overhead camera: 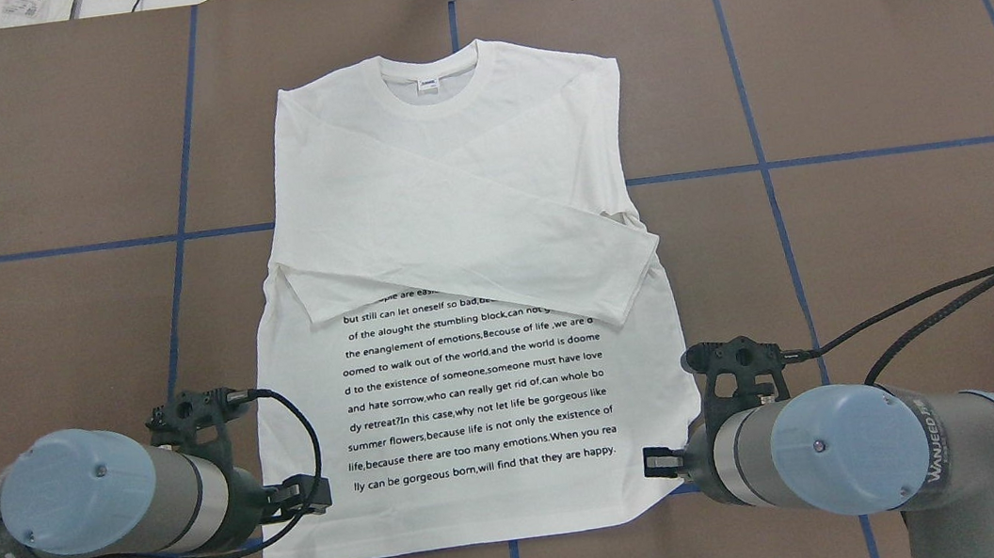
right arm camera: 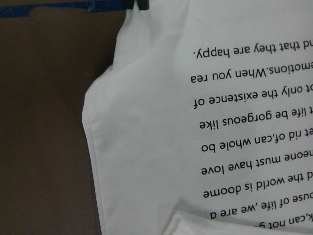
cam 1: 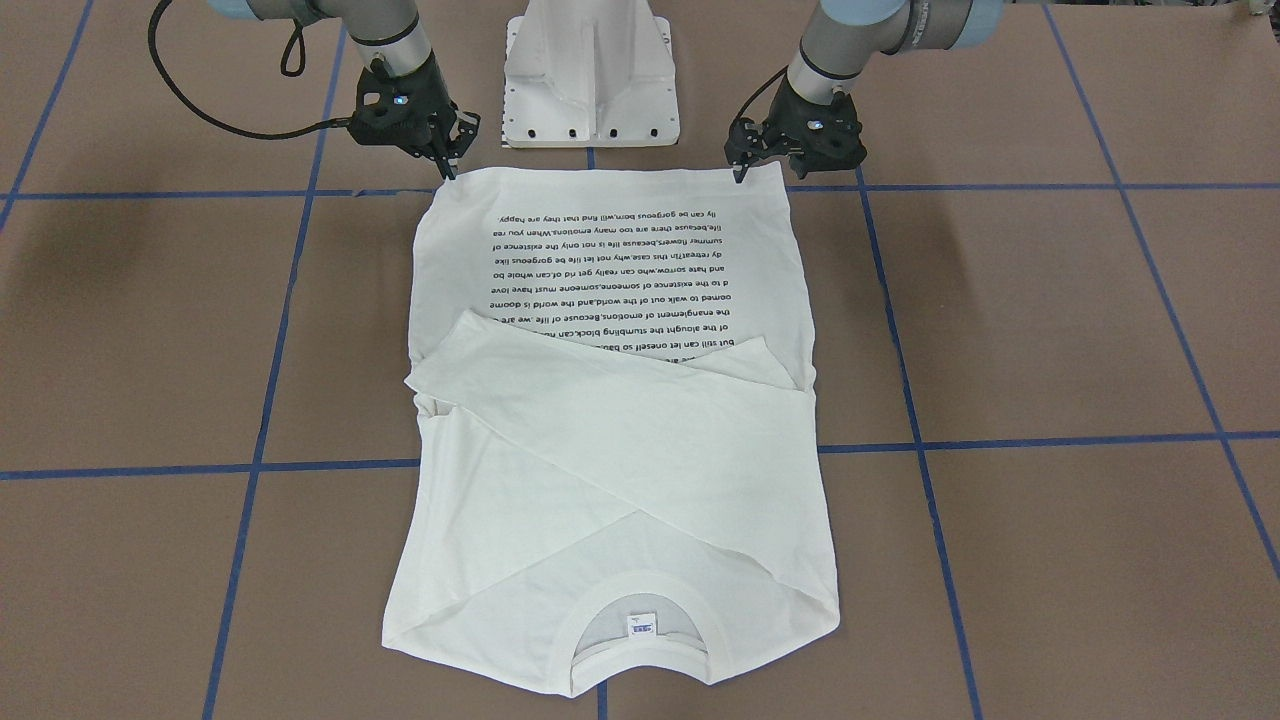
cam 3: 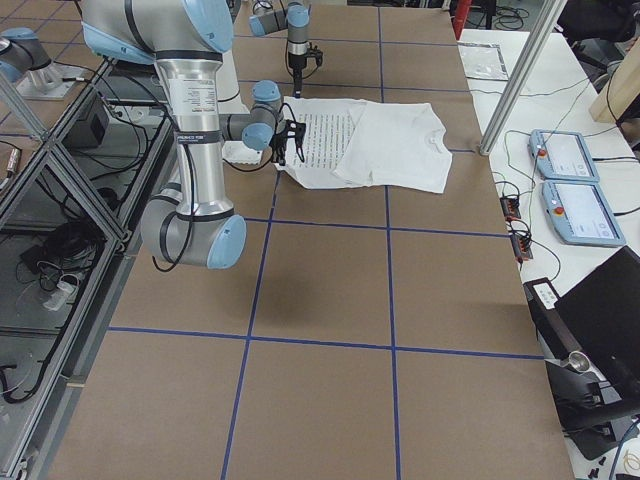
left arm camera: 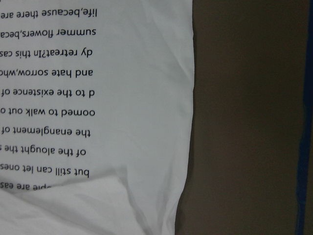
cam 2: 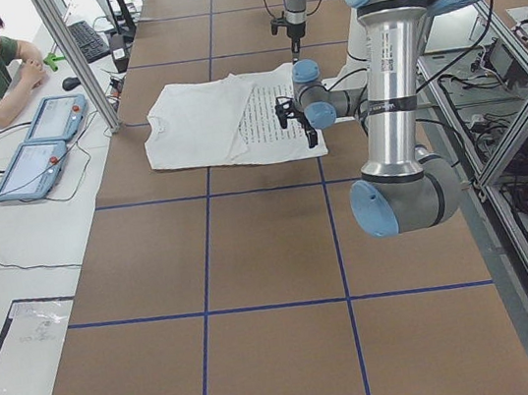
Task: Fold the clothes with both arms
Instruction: 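Grasp both hem corners with the left and right grippers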
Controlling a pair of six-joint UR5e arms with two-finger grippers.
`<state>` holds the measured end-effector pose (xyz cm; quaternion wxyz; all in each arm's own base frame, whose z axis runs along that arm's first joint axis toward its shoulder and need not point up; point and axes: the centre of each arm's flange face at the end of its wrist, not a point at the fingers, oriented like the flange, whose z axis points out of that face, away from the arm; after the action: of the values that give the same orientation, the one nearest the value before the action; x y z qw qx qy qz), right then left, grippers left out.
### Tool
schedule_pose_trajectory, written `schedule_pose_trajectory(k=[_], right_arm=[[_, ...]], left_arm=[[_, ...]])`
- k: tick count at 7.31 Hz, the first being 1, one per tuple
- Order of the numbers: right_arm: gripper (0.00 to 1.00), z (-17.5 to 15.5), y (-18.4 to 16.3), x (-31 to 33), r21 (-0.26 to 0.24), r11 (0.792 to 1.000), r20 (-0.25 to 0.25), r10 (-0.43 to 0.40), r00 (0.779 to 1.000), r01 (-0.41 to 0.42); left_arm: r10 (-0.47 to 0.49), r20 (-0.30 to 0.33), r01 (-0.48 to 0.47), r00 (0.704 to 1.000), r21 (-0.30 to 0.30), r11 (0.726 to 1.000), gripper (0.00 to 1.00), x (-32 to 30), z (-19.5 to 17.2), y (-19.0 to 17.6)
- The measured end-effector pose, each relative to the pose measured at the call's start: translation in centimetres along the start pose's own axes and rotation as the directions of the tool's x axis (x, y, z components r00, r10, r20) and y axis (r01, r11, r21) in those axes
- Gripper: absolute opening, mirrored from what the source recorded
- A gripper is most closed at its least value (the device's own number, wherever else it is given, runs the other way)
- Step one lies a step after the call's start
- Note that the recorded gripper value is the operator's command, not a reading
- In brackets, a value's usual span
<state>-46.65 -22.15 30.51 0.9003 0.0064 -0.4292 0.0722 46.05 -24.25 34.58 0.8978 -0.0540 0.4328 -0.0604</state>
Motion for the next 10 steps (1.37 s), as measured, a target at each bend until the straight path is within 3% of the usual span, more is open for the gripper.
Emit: schedule_pose_trajectory(k=[6, 10], right_arm=[[0.0, -0.2, -0.4, -0.1, 0.004, 1.0, 0.005, 0.004, 1.0, -0.004], [0.0, -0.2, -0.5, -0.1, 0.007, 1.0, 0.002, 0.006, 1.0, -0.006]], left_arm=[[-0.034, 0.063, 0.036, 0.997, -0.025, 0.999, 0.67, -0.7, 3.5, 2.5], [-0.048, 0.068, 0.05, 0.997, -0.03, 0.998, 0.44, -0.8, 3.7, 2.9]])
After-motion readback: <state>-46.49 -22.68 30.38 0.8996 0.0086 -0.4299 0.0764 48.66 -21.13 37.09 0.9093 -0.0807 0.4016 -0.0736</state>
